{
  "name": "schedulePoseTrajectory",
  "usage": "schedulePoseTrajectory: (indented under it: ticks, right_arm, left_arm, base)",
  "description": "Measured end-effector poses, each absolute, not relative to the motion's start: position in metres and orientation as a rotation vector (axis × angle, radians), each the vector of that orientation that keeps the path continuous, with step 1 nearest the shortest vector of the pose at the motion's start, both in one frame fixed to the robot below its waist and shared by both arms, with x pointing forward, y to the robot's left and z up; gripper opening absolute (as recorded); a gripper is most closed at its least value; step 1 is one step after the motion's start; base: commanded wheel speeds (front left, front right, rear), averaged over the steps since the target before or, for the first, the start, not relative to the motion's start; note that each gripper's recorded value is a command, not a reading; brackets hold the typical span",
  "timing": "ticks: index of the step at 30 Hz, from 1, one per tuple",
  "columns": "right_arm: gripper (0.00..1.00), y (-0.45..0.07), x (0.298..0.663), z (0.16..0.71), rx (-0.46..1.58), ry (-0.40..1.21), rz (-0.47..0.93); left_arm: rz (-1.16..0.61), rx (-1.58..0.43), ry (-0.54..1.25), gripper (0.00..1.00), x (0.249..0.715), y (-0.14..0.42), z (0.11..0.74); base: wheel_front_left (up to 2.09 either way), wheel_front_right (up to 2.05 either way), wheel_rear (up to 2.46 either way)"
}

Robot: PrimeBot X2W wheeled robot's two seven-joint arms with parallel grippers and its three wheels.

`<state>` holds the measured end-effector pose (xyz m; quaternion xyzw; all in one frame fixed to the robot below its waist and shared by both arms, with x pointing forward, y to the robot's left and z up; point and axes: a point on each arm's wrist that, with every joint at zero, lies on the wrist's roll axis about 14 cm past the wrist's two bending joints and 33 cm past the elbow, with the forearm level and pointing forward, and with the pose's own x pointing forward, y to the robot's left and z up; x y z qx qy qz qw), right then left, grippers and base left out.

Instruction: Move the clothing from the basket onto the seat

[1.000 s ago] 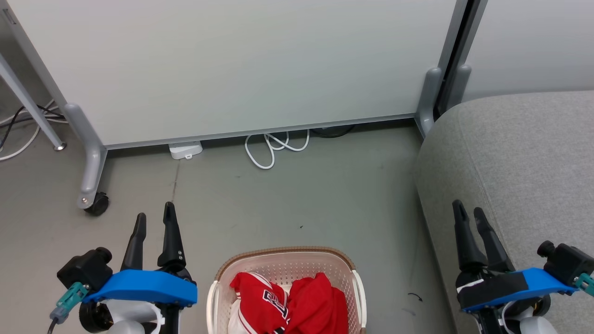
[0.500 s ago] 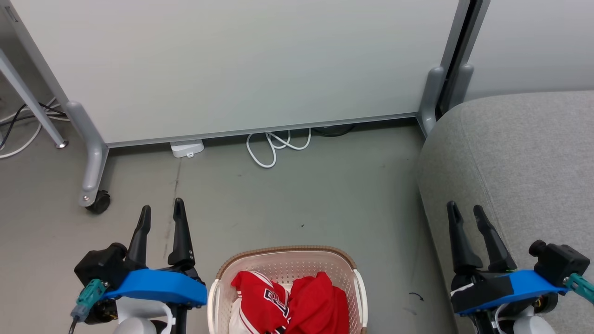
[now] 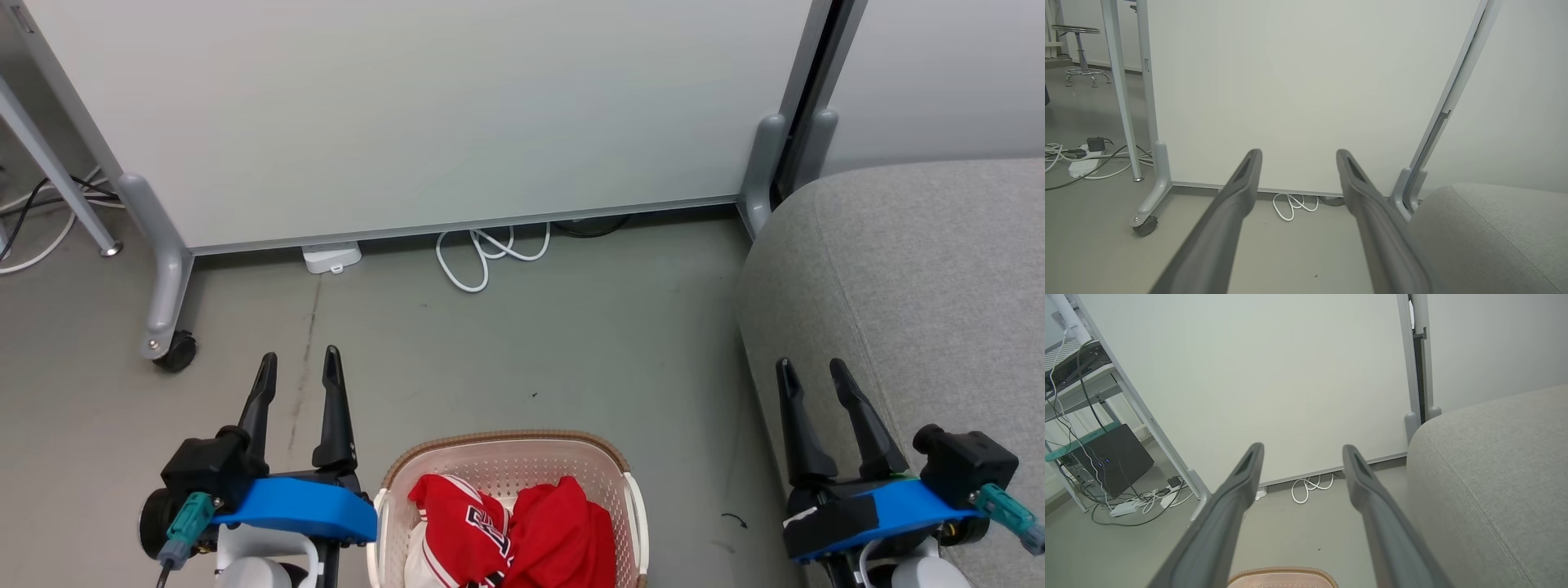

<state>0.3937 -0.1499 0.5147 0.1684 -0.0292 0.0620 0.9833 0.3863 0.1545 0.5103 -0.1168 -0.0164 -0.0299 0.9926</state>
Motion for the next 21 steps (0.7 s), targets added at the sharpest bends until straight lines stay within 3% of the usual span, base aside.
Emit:
schedulePoseTrajectory:
  ticks: [21]
  right_arm:
    - [1.0,-0.141,0.394,0.516,0.173,-0.086,0.164]
  left_arm:
    - [-0.103,-0.071,-0.077,1.0,0.385,0.143,0.514]
  base:
    - [0.0,0.0,0.0]
